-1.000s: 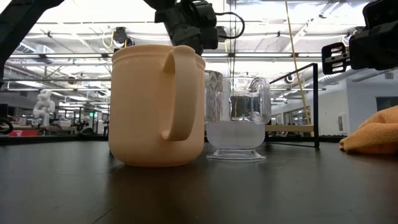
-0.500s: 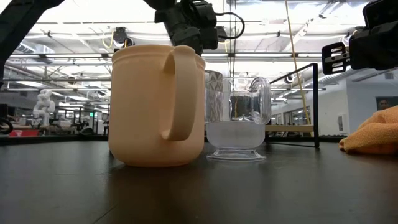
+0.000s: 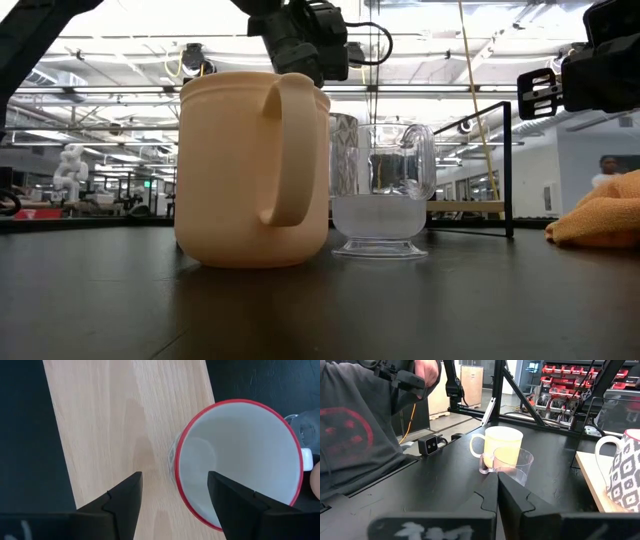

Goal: Stack small to large cups/mugs on shelf
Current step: Put the gray patterned mug on the shelf

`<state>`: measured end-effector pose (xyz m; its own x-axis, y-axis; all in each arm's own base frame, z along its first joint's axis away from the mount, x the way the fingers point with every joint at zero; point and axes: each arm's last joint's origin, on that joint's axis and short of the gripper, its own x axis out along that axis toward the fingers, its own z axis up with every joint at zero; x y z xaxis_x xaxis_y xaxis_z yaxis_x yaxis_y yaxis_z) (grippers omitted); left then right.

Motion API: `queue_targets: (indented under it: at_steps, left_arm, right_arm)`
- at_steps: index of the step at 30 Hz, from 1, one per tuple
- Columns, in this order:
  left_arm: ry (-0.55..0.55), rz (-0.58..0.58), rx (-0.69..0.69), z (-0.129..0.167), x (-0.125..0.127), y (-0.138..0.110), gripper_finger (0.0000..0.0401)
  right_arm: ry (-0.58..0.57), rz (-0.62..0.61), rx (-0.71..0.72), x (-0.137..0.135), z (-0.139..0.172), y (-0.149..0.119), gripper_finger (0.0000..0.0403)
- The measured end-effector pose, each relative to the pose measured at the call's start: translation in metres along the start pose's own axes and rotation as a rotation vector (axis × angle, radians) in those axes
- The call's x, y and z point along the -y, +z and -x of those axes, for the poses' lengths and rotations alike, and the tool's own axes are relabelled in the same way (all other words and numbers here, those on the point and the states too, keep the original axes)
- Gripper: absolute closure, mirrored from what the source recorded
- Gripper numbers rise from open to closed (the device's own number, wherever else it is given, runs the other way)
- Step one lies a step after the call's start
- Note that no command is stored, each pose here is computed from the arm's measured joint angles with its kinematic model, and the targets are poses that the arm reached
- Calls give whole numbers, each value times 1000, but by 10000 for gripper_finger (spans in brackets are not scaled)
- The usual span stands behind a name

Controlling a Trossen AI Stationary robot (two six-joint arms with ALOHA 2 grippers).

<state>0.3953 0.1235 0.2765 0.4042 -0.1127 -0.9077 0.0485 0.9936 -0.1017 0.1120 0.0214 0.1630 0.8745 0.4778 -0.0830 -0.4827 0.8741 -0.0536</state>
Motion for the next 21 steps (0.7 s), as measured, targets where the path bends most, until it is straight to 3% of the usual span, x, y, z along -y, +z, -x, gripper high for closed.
queue_targets:
  at_steps: [10,21]
  left_arm:
    - [2,-10,5,0,0,1,184]
    - [3,-11,8,0,0,1,296]
  right_arm:
    - [0,0,0,0,0,0,403]
    - [0,0,0,0,0,0,403]
